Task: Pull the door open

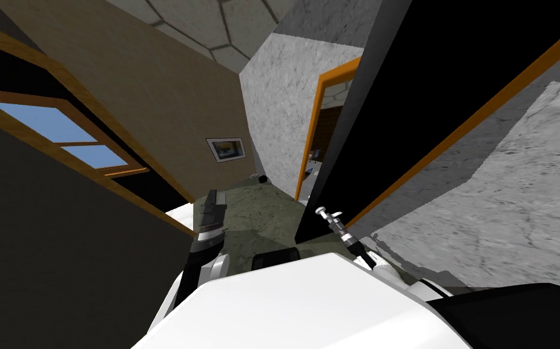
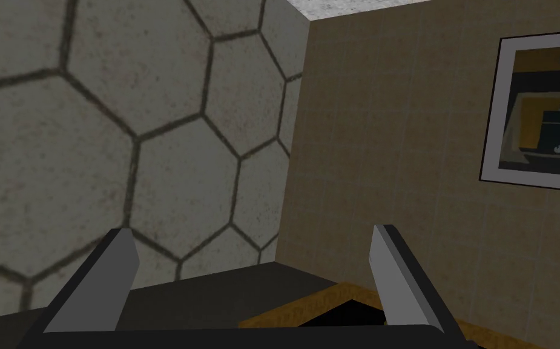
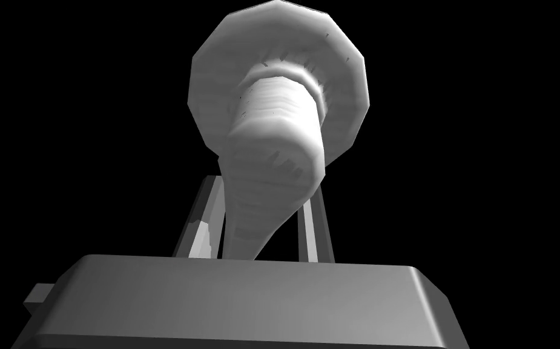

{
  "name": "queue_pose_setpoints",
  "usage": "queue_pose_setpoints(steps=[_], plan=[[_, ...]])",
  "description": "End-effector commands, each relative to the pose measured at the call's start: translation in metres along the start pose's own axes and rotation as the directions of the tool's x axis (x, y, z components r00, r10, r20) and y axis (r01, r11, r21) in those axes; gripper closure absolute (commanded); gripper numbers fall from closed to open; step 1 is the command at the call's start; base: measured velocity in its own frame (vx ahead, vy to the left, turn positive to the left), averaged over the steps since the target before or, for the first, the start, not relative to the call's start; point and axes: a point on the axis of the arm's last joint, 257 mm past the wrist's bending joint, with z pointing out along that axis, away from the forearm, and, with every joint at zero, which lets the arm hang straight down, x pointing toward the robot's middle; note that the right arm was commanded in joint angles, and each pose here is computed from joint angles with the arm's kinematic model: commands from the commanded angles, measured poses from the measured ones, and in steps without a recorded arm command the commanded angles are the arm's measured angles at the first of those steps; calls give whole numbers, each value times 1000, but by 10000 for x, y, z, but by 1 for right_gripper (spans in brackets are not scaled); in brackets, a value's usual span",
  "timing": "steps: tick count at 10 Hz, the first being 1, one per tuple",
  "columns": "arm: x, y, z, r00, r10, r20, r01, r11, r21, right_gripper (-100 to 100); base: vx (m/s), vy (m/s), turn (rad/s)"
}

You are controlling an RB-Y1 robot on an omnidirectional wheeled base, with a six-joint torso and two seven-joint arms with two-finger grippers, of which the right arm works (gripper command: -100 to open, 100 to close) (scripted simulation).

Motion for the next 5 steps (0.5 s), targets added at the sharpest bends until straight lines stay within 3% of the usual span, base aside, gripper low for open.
queue_pose_setpoints(steps=[1,5], plan=[[0,0,0,1000,0,0,0,1000,0,100,-66,-21,34],[-20,7,-181,1000,-2,-12,2,1000,-1,100,-170,-67,167]])
